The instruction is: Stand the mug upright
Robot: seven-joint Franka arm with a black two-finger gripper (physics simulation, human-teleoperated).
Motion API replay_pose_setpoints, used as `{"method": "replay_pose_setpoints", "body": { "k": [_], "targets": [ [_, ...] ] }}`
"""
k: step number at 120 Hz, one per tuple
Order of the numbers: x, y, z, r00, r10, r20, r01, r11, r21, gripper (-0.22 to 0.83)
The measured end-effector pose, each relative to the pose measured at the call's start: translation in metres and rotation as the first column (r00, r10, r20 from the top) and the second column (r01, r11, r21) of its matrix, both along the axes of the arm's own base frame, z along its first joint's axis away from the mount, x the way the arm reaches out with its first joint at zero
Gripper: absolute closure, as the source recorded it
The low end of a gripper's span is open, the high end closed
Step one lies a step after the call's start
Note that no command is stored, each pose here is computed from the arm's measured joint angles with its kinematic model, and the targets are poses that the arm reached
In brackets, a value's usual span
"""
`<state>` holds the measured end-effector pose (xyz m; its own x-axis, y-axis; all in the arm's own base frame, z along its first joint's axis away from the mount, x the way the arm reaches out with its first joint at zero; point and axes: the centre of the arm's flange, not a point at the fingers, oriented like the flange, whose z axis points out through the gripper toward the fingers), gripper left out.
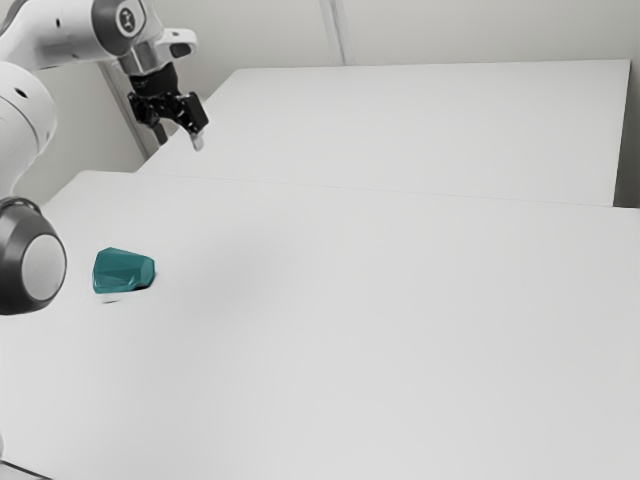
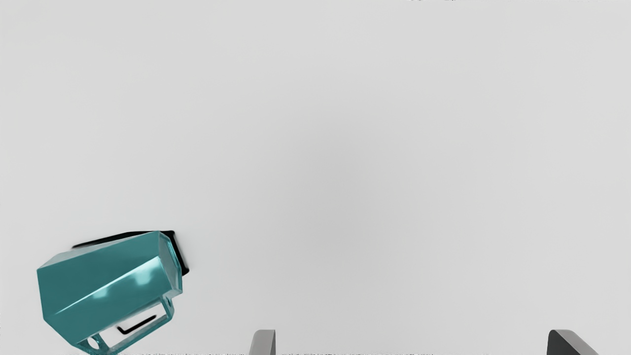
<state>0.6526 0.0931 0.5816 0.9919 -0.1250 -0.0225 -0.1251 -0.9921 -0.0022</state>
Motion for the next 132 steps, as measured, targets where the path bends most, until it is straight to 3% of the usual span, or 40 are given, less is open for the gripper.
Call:
{"method": "replay_pose_setpoints", "body": {
  "k": [15,36,50,74,97,132],
  "targets": [
    [-0.006,0.001,0.01,1.0,0.01,0.005,-0.01,1.0,-0.003,0.0],
    [-0.024,0.007,-0.013,0.997,0.027,-0.076,-0.028,1.0,-0.009,0.0],
    [-0.042,0.069,-0.032,0.987,0.114,-0.109,-0.109,0.993,0.055,0.0],
    [-0.066,0.182,-0.066,0.964,0.241,-0.114,-0.239,0.97,0.032,0.0],
    [-0.075,0.236,-0.102,0.96,0.263,-0.098,-0.267,0.963,-0.035,0.0],
    [-0.08,0.277,-0.142,0.97,0.235,-0.066,-0.242,0.963,-0.116,0.0]
  ]
}}
